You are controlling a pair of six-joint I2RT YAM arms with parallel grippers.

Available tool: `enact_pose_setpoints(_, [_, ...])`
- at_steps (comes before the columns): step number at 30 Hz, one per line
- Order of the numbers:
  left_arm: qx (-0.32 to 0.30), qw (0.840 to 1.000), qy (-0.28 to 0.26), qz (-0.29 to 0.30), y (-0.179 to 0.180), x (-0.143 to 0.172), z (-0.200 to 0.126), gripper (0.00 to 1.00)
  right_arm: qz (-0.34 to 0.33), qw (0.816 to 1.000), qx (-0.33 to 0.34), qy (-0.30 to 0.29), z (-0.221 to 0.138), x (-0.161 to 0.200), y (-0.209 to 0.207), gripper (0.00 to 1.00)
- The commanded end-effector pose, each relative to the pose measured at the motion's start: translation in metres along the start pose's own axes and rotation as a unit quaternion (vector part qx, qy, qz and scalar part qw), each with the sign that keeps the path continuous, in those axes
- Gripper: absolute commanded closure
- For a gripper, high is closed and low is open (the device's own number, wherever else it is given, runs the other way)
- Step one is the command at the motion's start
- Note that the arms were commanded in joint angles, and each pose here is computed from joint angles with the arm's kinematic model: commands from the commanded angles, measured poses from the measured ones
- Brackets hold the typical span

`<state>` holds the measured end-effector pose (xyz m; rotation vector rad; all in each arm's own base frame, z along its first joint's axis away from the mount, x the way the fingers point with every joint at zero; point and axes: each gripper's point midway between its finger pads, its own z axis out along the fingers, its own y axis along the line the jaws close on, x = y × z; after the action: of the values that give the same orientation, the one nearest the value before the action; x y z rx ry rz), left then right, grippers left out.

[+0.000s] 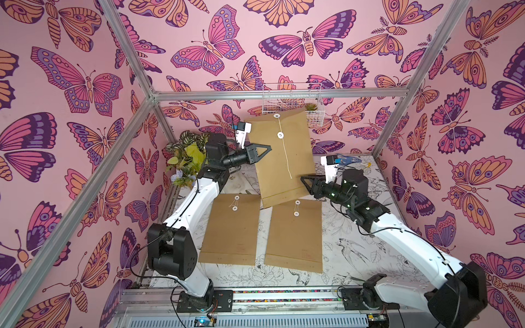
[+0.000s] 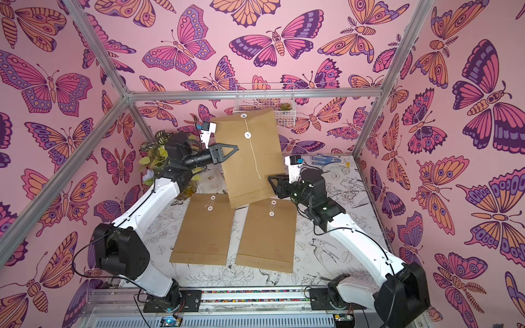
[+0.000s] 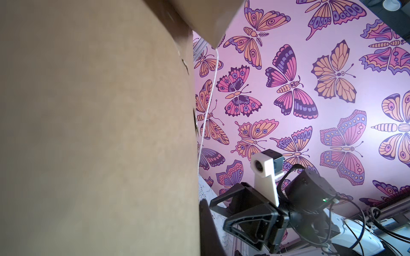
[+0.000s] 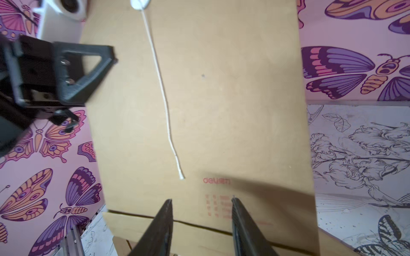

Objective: Close the mouth of the file bag
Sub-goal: Close the file bag.

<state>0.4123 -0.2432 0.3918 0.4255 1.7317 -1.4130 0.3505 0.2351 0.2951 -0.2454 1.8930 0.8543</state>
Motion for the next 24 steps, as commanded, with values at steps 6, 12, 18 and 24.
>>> enact_pose_setpoints(6, [0.004,1.000,0.000,0.025,-0.020,-0.002,-0.006,1.00,-0.041,0.998,-0.043,-0.030,0.032,-0.027,0.033,0.58])
enact_pose_setpoints(12, [0.011,0.999,0.007,0.040,-0.030,-0.002,-0.004,1.00,-0.030,0.997,-0.063,-0.034,0.047,-0.028,0.044,0.56])
enact_pose_setpoints(18, [0.018,0.999,0.011,0.046,-0.037,-0.001,-0.003,1.00,-0.038,0.997,-0.057,-0.024,0.061,-0.019,0.048,0.59])
enact_pose_setpoints(24, [0.025,0.998,0.016,0.050,-0.044,0.001,0.000,1.00,-0.055,0.997,-0.038,-0.035,0.072,-0.016,0.051,0.60])
